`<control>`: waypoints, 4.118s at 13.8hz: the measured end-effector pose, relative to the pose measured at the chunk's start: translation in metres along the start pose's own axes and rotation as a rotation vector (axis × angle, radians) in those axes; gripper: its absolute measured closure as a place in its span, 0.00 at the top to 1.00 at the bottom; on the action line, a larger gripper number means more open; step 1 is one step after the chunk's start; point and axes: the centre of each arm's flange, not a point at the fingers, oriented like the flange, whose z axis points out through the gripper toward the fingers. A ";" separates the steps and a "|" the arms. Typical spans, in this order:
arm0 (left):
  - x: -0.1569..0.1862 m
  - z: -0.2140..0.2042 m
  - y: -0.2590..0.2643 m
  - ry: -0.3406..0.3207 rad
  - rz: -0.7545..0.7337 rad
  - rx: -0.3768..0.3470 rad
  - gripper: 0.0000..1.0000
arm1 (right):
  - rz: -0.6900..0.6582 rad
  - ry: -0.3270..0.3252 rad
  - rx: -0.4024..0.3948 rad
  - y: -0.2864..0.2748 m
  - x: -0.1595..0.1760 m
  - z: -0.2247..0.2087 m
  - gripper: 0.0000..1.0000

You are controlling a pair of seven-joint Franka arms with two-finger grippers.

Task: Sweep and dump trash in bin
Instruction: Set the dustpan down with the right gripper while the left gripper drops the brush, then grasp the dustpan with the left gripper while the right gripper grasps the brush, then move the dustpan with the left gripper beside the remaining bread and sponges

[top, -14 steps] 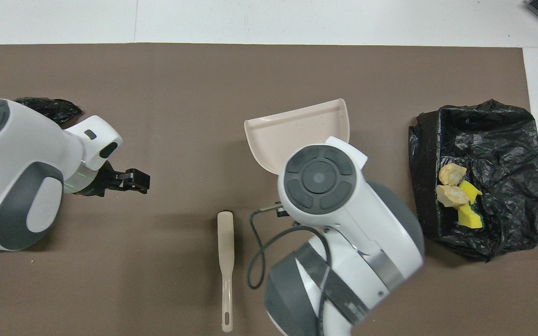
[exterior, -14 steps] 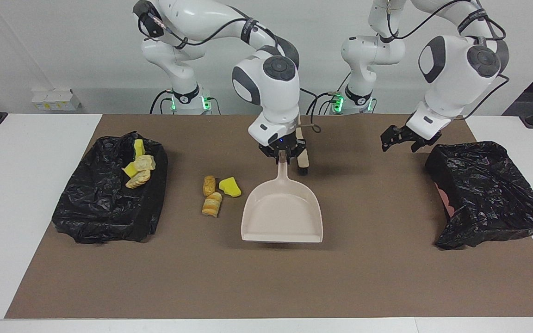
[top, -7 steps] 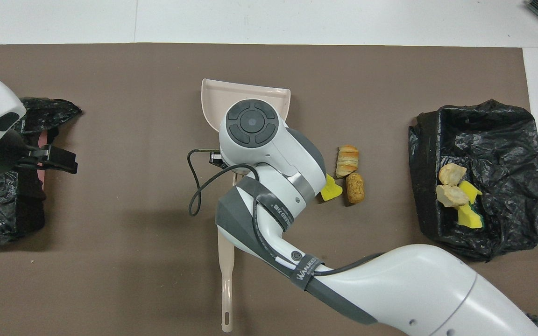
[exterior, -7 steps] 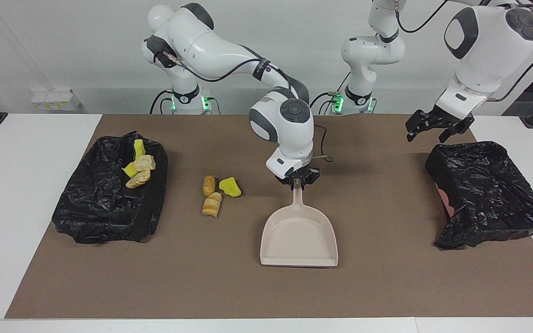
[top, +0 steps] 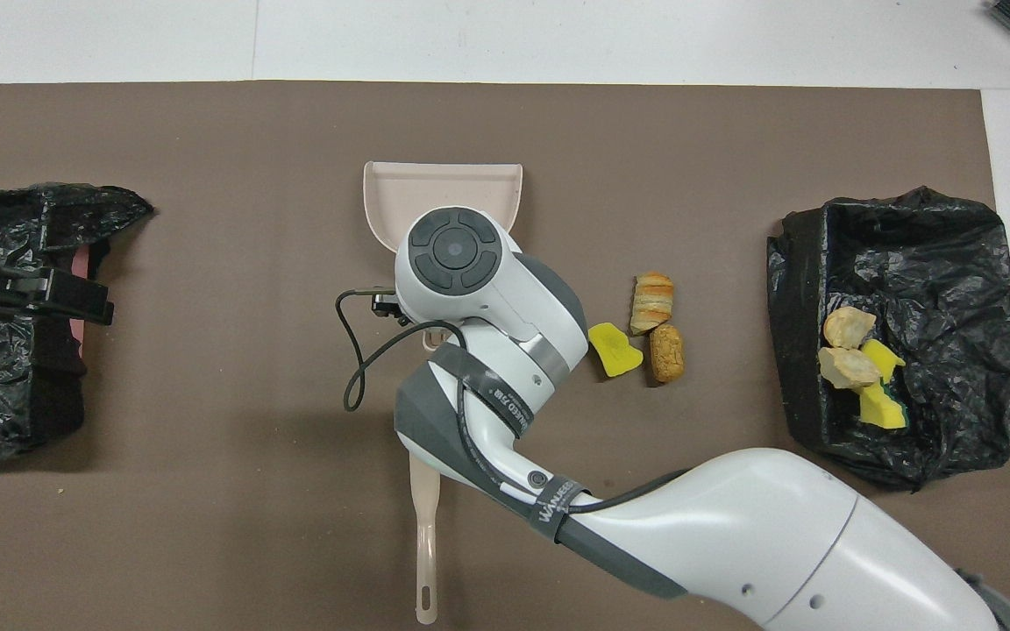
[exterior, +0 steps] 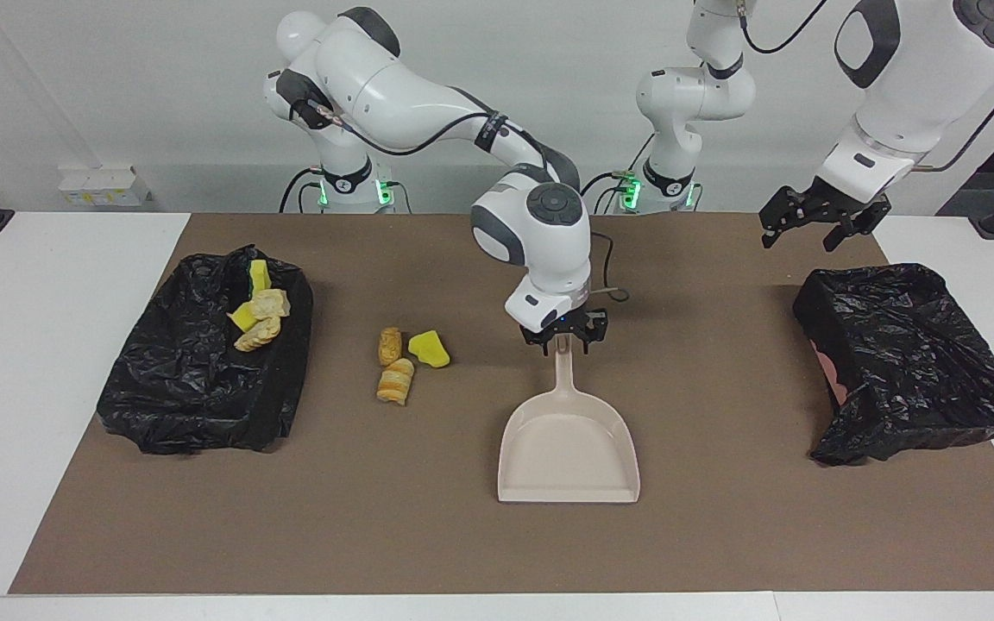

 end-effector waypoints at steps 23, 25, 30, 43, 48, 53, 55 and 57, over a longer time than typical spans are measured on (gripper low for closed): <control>0.055 0.120 0.213 0.055 0.149 0.008 1.00 | -0.217 -0.177 -0.157 -0.005 -0.273 0.047 0.45; 0.062 0.152 0.246 0.070 0.133 0.003 1.00 | -0.213 -0.172 -0.151 -0.006 -0.270 0.044 0.26; 0.073 0.208 0.284 0.091 0.102 -0.009 1.00 | -0.181 -0.173 -0.200 0.010 -0.251 0.030 0.26; 0.072 0.254 0.307 0.055 0.051 0.009 0.32 | -0.212 -0.200 -0.401 0.247 -0.109 -0.087 0.26; 0.082 0.223 0.266 -0.003 0.246 0.044 0.31 | -0.230 -0.221 -0.390 0.336 -0.050 -0.035 0.26; 0.096 0.181 0.213 -0.052 0.615 0.070 0.31 | -0.250 -0.264 -0.331 0.305 -0.060 -0.007 0.26; 0.102 0.180 0.213 -0.024 0.799 0.087 0.31 | -0.227 -0.281 -0.234 0.278 -0.069 -0.002 0.26; 0.106 0.183 0.209 -0.019 0.935 0.096 0.31 | -0.194 -0.282 -0.177 0.245 -0.080 0.002 0.26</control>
